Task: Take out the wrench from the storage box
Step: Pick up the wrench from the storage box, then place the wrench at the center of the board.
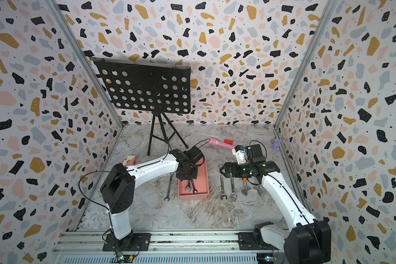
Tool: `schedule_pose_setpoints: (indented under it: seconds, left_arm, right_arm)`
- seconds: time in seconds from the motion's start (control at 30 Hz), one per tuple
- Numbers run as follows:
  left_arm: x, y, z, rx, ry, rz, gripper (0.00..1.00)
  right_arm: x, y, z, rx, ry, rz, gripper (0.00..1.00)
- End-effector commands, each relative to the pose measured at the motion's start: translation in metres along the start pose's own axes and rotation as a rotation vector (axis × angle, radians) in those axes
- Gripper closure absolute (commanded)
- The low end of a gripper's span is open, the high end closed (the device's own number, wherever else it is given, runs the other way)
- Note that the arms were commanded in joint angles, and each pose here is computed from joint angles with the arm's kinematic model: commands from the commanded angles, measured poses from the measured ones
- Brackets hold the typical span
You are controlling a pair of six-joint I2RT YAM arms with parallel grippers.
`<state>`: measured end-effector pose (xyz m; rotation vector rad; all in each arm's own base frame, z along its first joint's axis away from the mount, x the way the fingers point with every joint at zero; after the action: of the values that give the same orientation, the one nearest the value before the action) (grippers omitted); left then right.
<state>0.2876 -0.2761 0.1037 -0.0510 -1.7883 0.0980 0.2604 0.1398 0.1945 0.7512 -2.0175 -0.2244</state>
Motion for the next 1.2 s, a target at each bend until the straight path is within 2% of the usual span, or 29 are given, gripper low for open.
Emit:
schedule_pose_setpoints:
  seconds: [0.0,0.33,0.57,0.83,1.17]
  left_arm:
    - [0.033,0.0,-0.008,-0.019,-0.044,0.016,0.98]
    - [0.086,0.027,-0.005,-0.06,-0.086,-0.022,0.97]
    - [0.086,0.078,0.004,-0.013,-0.076,-0.085,0.97]
    - [0.051,0.131,0.013,0.021,-0.055,-0.151,0.97]
    - [-0.009,0.147,0.02,0.018,0.023,-0.15,0.97]
  right_arm:
    - [0.016,0.011,-0.014,0.047,-0.056,-0.016,0.0]
    - [0.017,0.023,-0.02,0.065,-0.086,-0.091,0.0]
    - [0.014,0.028,-0.021,0.059,-0.093,-0.117,0.0]
    - [0.008,0.033,-0.019,0.064,-0.078,-0.123,0.0]
    - [0.006,0.035,-0.017,0.067,-0.057,-0.109,0.0]
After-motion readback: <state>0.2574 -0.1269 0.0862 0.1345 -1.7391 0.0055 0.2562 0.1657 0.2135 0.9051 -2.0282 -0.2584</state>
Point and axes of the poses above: each gripper's point midway between its finger pads, its own x axis back along the fingers, its own y axis along the line the jaws close on, z = x × y, the point moved 2 cm from there along x, back along the fingers, and after that the axes turned 8 degrees about x, right-handed, at the moved point
